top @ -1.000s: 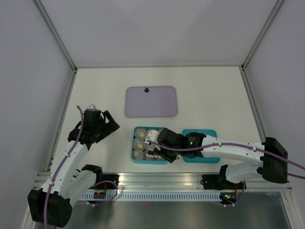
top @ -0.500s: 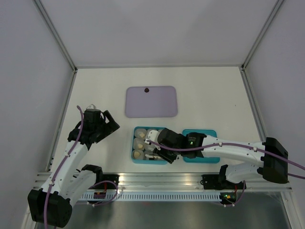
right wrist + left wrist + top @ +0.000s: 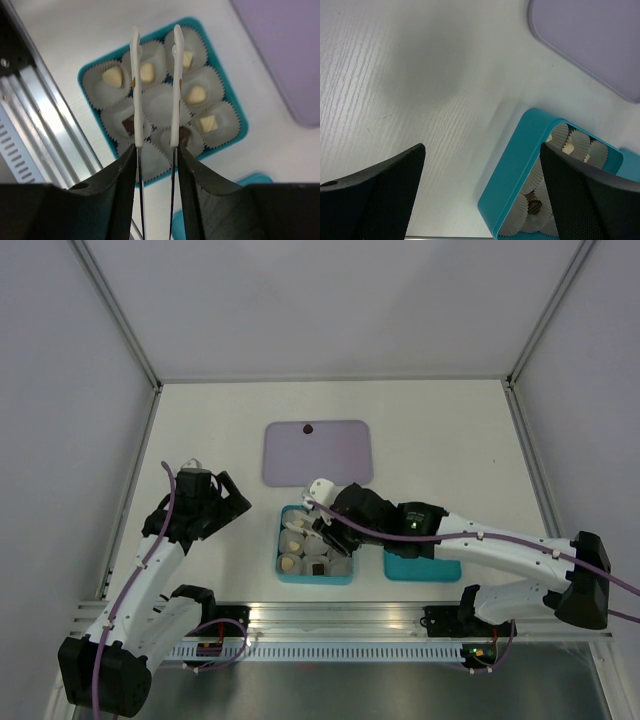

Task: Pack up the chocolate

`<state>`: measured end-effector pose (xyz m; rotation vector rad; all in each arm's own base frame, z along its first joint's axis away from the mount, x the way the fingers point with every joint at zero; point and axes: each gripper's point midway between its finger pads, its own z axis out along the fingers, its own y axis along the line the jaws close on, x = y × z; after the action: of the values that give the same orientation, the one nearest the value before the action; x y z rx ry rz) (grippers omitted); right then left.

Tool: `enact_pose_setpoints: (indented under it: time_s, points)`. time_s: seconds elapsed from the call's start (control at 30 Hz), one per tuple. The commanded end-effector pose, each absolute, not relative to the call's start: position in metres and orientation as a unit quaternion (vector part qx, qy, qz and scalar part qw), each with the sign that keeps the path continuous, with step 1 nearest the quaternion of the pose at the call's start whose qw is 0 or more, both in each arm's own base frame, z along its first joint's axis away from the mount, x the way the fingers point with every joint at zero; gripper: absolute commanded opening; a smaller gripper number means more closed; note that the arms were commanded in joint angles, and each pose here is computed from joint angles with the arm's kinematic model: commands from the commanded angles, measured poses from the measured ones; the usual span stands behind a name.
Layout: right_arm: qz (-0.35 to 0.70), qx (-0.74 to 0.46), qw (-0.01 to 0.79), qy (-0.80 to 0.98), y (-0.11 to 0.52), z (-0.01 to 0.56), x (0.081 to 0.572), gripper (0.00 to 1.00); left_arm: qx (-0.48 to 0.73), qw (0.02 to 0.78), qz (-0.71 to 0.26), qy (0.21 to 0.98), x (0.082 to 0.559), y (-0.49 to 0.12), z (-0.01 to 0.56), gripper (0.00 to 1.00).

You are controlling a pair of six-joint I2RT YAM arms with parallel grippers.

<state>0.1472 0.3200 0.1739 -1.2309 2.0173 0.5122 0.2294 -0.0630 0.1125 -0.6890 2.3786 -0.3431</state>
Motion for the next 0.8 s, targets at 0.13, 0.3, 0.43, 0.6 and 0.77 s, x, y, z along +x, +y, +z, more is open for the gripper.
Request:
enact_pose_setpoints:
  time_s: [0.13, 0.3, 0.43, 0.6, 0.77]
  points:
    - [0.176, -0.344, 0.427, 0.817, 0.324, 0.211, 0.279, 0.41, -0.247, 0.326, -0.134, 0.902, 0.233, -0.064, 0.117, 1.0]
    - [0.133, -0.301, 0.41, 0.851, 0.329, 0.183, 0.364, 0.42, -0.251, 0.323, -0.127, 0.904, 0.233, -0.062, 0.115, 1.0]
    - [0.122, -0.277, 0.394, 0.868, 0.336, 0.158, 0.414, 0.43, -0.255, 0.32, -0.121, 0.905, 0.233, -0.061, 0.111, 1.0]
    - [0.111, -0.256, 0.382, 0.881, 0.343, 0.13, 0.461, 0.44, -0.255, 0.316, -0.117, 0.906, 0.235, -0.061, 0.11, 1.0]
    - [0.083, -0.238, 0.376, 0.891, 0.344, 0.107, 0.483, 0.45, -0.257, 0.317, -0.114, 0.906, 0.236, -0.059, 0.11, 1.0]
